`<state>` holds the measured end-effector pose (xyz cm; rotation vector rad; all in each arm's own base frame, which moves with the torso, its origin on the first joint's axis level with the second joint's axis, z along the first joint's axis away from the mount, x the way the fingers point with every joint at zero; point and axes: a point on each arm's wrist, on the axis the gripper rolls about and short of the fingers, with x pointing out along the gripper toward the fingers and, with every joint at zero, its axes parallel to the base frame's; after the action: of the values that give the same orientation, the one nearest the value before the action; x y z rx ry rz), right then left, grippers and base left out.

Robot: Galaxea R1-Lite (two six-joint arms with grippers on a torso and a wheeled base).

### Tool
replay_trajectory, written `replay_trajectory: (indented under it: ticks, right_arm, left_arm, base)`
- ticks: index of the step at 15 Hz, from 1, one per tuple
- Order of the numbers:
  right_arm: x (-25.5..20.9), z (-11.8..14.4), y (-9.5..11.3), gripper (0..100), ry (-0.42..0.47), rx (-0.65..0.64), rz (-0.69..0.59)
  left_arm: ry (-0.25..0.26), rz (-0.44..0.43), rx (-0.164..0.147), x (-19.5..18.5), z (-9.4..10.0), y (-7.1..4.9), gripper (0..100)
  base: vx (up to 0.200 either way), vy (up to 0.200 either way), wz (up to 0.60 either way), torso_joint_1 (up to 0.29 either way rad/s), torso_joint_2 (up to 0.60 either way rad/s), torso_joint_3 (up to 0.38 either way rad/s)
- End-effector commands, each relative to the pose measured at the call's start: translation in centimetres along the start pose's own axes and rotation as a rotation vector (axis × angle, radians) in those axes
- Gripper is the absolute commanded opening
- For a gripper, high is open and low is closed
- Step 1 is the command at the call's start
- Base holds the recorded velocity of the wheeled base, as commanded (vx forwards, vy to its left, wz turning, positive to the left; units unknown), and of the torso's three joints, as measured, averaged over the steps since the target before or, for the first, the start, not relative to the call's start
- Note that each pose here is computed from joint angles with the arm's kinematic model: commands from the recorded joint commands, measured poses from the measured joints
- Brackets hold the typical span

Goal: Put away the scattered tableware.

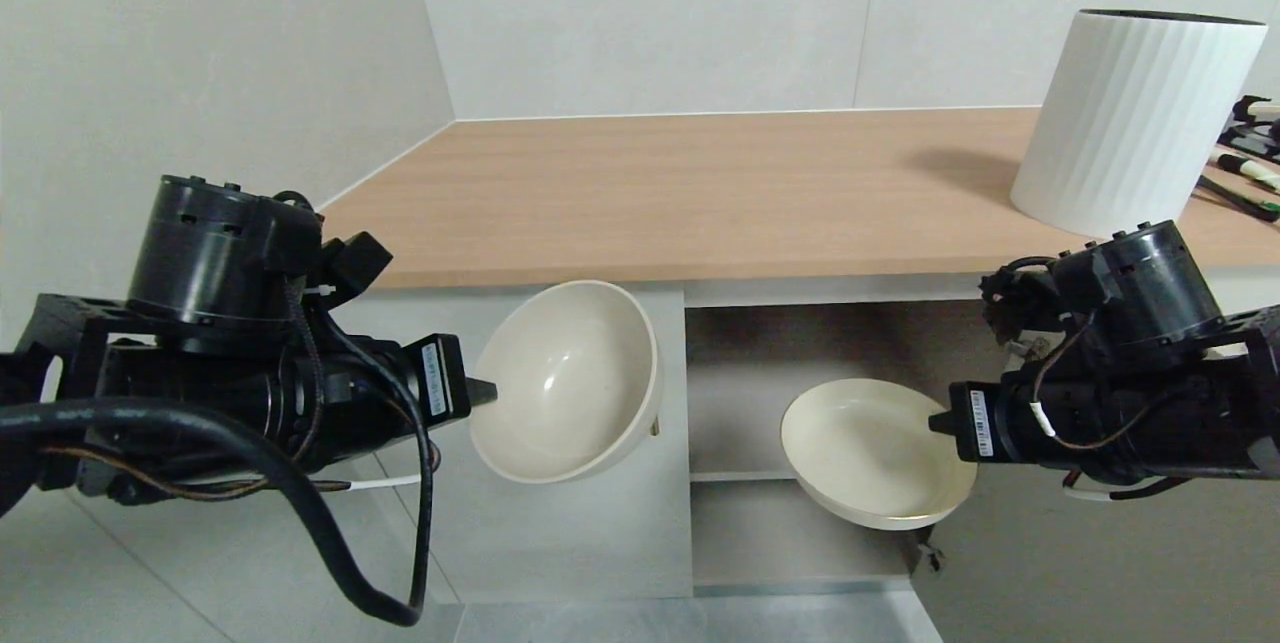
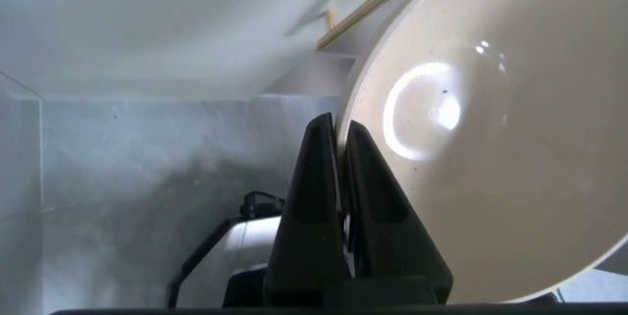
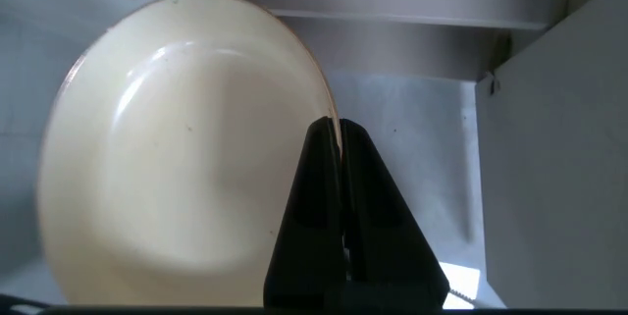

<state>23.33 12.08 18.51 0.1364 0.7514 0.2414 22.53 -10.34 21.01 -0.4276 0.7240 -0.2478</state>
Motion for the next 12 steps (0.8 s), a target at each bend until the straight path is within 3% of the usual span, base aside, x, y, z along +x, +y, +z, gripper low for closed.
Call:
replay_trajectory:
  ticks: [1,6,12]
  right_arm:
    - [0.2,0.0,0.0,0,0.005,-0.001,-0.002]
    - [0.4,-0.1,0.0,0,0.01,-0.001,-0.004]
    - [1.2,-0.3,0.0,0,0.034,-0.004,-0.014]
  left_arm:
    - [0.003,0.002,0.0,0.1,0.0,0.0,0]
    - [0.003,0.002,0.0,0.1,0.0,0.0,0]
    - [0.026,-0.004,0.007,0.4,-0.3,0.0,0]
  base:
    - [0.0,0.0,0.0,-0.134,0.46,0.32]
    - [0.0,0.0,0.0,-0.099,0.42,0.313]
    - [0.0,0.0,0.0,-0.012,0.05,0.037]
